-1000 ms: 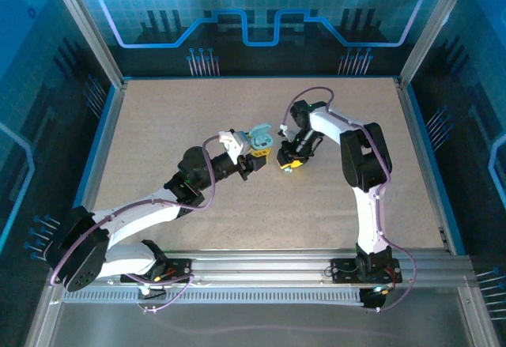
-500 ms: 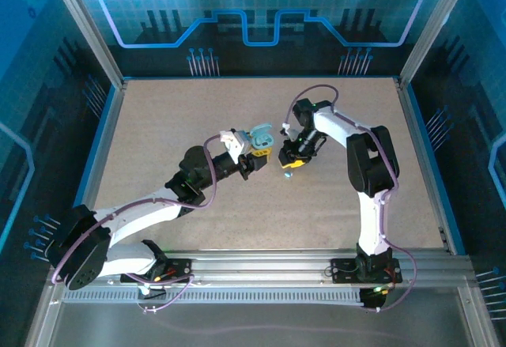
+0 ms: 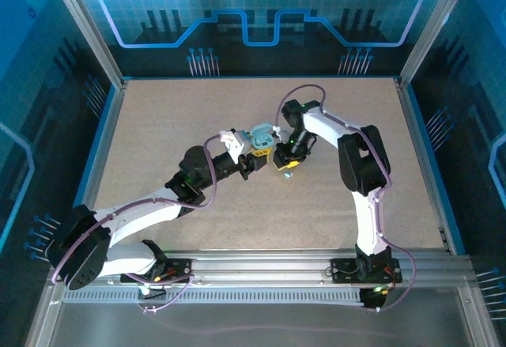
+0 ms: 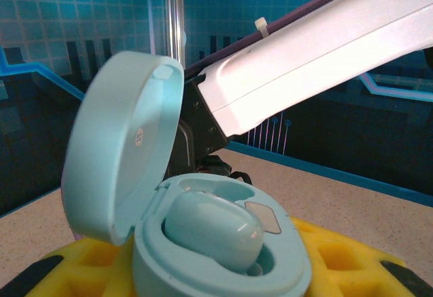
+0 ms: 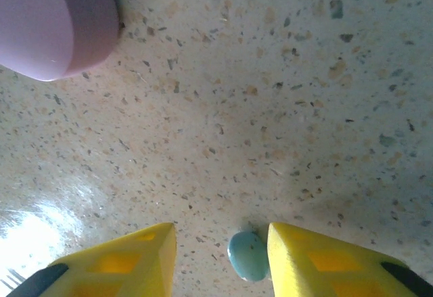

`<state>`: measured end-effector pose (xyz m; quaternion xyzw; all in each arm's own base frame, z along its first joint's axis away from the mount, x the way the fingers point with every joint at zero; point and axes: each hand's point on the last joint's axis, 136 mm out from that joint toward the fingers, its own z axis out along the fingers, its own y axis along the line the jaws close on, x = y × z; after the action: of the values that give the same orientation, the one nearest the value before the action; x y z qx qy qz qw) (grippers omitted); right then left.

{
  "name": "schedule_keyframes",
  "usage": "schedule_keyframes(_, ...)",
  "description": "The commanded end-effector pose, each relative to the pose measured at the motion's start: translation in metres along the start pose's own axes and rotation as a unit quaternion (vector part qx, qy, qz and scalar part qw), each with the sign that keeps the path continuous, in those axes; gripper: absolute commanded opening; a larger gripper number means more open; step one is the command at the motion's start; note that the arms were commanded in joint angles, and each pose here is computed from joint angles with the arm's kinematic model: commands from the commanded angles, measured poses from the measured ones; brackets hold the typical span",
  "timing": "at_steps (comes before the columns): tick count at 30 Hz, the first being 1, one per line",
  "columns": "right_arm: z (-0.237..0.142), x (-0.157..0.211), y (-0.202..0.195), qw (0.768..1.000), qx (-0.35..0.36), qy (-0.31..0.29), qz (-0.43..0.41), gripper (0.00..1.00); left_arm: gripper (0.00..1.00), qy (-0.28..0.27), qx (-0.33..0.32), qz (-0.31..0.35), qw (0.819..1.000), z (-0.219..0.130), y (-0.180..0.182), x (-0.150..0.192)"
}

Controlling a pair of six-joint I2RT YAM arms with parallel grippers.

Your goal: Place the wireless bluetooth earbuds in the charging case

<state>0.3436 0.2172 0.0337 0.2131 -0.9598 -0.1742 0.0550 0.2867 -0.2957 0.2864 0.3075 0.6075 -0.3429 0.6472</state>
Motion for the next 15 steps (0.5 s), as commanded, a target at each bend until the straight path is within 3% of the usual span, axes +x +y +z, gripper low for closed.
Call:
schedule_keyframes(1,0.007,0.005,-0.001,1.000,0.007,0.026,-0.007,0.41,0.30,-0.024,0.011,0.001,1.000,0.003,-0.005,-0.020)
schedule_keyframes(15,0.009,0.030,0.000,0.998,0.022,0.062,0.000,0.36,0.30,-0.023,0.013,0.000,1.000,0.004,-0.006,-0.019)
